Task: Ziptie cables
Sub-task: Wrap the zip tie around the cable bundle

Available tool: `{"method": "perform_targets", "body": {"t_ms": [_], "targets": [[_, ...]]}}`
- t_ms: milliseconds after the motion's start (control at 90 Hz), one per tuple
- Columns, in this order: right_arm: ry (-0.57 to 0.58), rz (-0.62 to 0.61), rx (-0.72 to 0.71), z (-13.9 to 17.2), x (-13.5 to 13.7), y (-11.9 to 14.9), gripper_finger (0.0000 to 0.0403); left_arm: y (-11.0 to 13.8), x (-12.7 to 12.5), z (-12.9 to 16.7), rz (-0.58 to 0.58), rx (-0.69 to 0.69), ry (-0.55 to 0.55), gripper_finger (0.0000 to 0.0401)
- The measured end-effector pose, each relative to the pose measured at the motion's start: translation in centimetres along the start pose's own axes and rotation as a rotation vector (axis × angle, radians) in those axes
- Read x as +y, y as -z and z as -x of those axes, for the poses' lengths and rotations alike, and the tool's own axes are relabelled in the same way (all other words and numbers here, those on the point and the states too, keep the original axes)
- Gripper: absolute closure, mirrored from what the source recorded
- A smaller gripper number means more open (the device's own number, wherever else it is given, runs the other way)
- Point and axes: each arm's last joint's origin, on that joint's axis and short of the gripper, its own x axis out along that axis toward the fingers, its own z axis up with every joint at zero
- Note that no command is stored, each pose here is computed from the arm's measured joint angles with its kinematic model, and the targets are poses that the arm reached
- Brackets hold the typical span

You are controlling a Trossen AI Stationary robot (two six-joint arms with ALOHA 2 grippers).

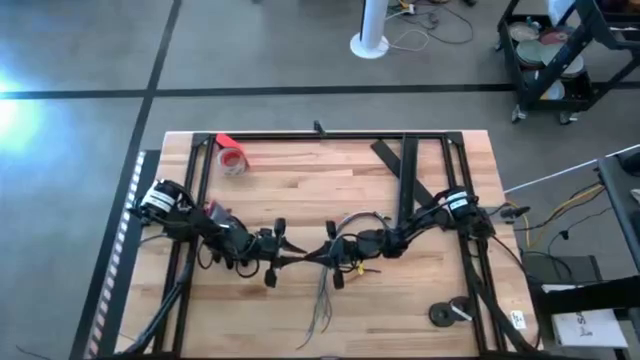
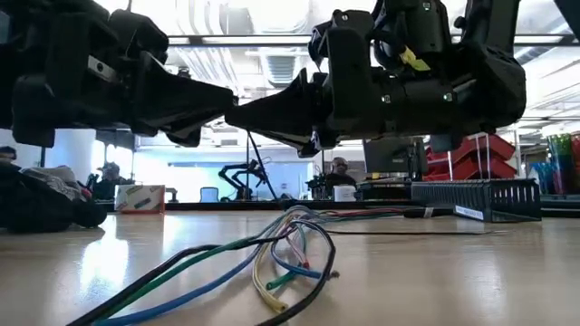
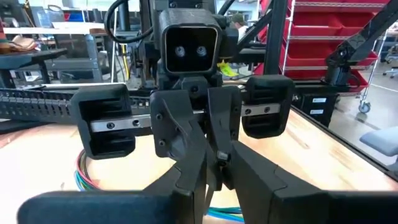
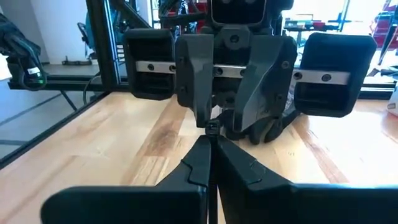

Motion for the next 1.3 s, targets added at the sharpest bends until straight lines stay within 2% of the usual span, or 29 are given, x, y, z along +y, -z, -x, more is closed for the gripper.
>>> {"method": "perform_targets", "body": {"t_ms": [256, 778, 1300], "targets": [[-0.002, 0.001, 0.008, 0.0, 0.0, 0.1, 0.0401, 0.0, -0.2, -1.0, -0.012, 0.039, -0.003, 0.0342], [0.002, 0.006, 0.001, 0.0, 0.0, 0.1, 0.0402, 0.2, -0.1, -0.2, -0.010, 0.050, -0.005, 0.0342], [0.000, 0.001, 0.003, 0.0, 0.0, 0.1, 0.0403, 0.1, -0.2, -0.7, -0.009, 0.057, -0.003, 0.0342]]}}
